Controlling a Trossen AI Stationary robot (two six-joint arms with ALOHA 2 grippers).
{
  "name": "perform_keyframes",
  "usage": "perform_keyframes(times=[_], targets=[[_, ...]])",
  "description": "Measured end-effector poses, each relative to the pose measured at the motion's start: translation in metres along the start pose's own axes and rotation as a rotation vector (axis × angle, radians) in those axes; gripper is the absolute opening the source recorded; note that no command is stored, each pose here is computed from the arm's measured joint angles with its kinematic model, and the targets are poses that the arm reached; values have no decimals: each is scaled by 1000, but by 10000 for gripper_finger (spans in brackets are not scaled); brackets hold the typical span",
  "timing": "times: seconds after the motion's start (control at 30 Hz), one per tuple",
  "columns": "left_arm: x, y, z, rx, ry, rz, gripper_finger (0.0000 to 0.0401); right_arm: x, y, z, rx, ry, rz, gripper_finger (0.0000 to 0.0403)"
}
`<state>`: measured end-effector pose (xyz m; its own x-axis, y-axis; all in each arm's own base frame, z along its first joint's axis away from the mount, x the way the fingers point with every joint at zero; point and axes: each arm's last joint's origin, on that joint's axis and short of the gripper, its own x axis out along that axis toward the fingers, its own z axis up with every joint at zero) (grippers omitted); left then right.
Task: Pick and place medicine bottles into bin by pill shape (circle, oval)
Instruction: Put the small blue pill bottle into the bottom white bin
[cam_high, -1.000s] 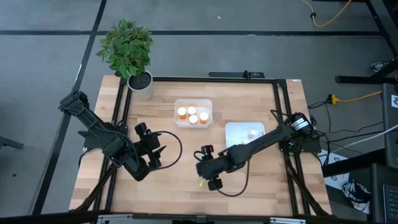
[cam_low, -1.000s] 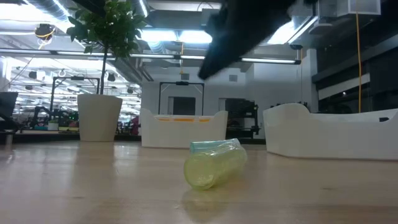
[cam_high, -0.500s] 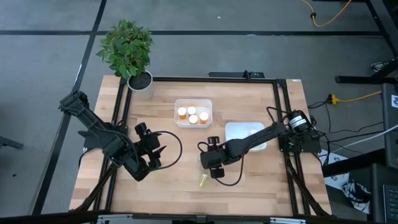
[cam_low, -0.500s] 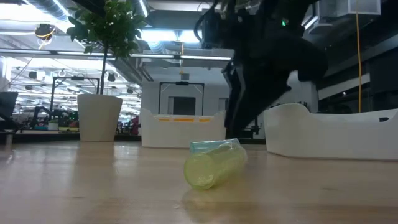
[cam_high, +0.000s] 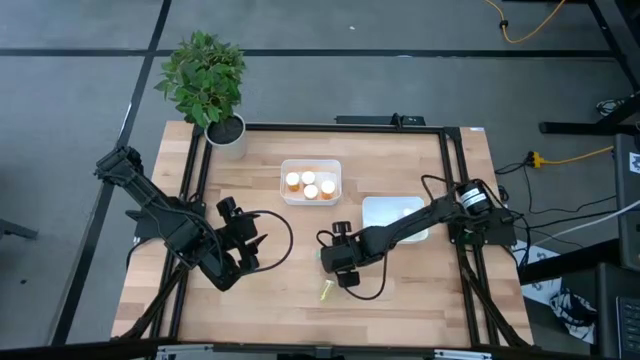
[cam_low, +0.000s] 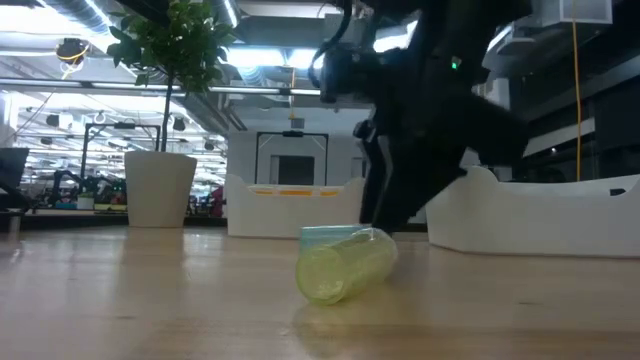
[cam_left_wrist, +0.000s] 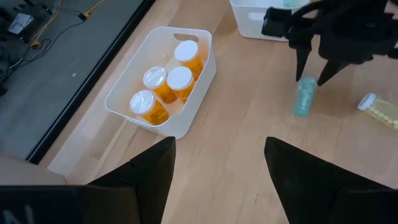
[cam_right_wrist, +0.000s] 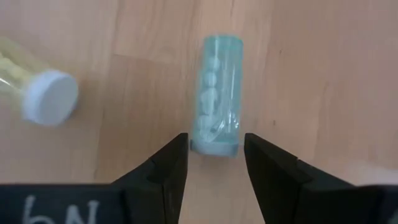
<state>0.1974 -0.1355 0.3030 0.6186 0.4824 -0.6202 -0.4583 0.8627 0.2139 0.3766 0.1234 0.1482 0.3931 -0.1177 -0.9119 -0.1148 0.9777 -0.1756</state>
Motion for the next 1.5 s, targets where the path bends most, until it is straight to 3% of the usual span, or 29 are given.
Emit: perform_keyframes(times=[0.97, 1.13, 1.27, 1.5], targets=[[0, 0, 0, 0, 0, 0, 243, 19, -2, 5, -29, -45, 6, 160], [0, 0, 0, 0, 0, 0, 243, 19, -1, 5, -17, -45, 6, 134], [0, 0, 0, 0, 0, 0, 243, 14, 0, 4, -18, -27, 6, 109], [0, 0, 0, 0, 0, 0, 243, -23, 6, 20, -64, 54, -95, 124]])
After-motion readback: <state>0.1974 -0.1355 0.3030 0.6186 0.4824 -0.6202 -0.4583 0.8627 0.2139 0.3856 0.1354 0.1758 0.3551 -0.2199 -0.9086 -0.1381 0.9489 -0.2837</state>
